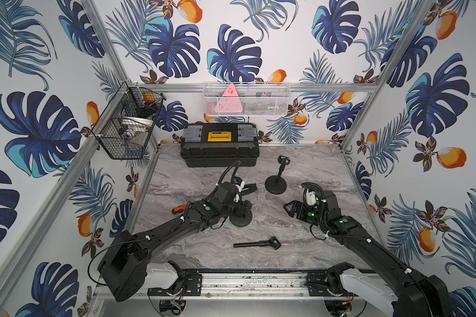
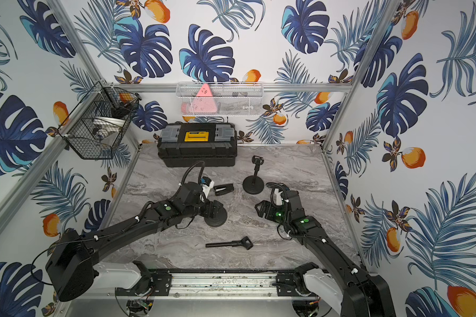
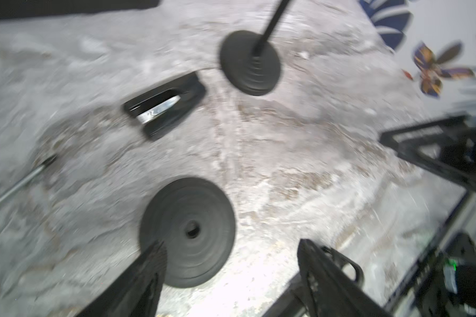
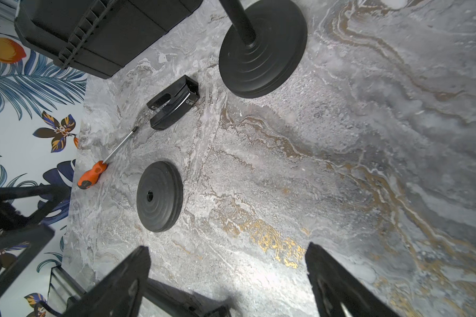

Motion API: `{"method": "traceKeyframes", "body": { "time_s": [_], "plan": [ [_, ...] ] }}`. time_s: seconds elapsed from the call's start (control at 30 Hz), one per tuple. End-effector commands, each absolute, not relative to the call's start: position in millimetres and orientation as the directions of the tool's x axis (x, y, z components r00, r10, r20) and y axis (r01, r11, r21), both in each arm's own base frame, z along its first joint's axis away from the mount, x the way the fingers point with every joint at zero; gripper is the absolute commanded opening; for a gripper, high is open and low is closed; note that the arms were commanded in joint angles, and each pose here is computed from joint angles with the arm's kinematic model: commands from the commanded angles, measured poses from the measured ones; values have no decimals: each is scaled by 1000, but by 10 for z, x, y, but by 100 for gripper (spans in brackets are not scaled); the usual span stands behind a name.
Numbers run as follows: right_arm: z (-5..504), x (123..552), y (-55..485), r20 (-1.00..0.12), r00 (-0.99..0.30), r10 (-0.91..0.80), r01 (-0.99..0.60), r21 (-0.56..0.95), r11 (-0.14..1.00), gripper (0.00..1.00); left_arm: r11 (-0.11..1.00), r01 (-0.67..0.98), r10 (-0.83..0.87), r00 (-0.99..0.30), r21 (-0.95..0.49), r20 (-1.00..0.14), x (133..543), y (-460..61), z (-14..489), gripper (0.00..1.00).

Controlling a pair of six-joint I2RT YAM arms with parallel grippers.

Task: Assemble a microphone stand
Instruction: Pick up the microphone stand pole from the center of the board.

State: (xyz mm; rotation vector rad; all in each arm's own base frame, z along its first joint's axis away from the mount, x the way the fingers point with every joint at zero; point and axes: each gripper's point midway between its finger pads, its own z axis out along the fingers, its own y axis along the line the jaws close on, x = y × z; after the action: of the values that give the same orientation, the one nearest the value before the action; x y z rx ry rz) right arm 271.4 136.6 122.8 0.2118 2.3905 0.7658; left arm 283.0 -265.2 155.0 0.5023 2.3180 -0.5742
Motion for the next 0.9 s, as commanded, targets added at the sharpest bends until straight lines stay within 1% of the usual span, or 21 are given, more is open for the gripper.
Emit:
{"method": "traceKeyframes", "body": {
  "time_s": [0.0,0.07,0.13,0.23,0.3,0.4,0.47,0.53,0.63,0.73,0.8,0.87],
  "plan": [
    [1280,2693,1356,-489,-796,357,-14,604,797,93,688,719,480,-554,-100,-681,2460,-2899,1424,78],
    [1292,2674,1327,-488,-793,365,-7,606,795,94,608,789,555,-500,-87,-665,2257,-3051,1348,76],
    [1299,2651,1298,-489,-788,374,-3,611,792,95,500,864,637,-410,-55,-652,2017,-3184,1262,76],
    [1303,2609,1263,-485,-786,384,-1,622,783,95,322,946,759,-244,23,-604,1670,-3299,1094,81],
    [1312,2584,1244,-477,-787,391,2,632,775,95,254,966,812,-191,40,-552,1550,-3312,976,80],
    [1312,2560,1239,-465,-787,406,5,653,757,93,177,981,848,-111,80,-518,1429,-3373,847,79],
    [1299,2552,1233,-454,-788,417,12,665,746,91,164,980,857,-87,108,-508,1435,-3394,784,78],
    [1289,2548,1227,-445,-788,425,17,675,737,90,171,975,867,-81,142,-491,1497,-3391,725,74],
    [1282,2542,1213,-438,-788,433,19,684,729,88,192,960,877,-74,205,-475,1619,-3371,679,72],
    [1268,2538,1189,-435,-786,439,25,686,727,88,200,951,872,-64,235,-486,1691,-3390,710,71],
    [1264,2543,1184,-432,-785,443,28,690,723,88,220,949,863,-82,225,-499,1766,-3376,723,69],
    [1261,2556,1177,-430,-784,447,32,692,721,88,214,953,867,-84,215,-492,1787,-3363,701,68]
  ]
}}
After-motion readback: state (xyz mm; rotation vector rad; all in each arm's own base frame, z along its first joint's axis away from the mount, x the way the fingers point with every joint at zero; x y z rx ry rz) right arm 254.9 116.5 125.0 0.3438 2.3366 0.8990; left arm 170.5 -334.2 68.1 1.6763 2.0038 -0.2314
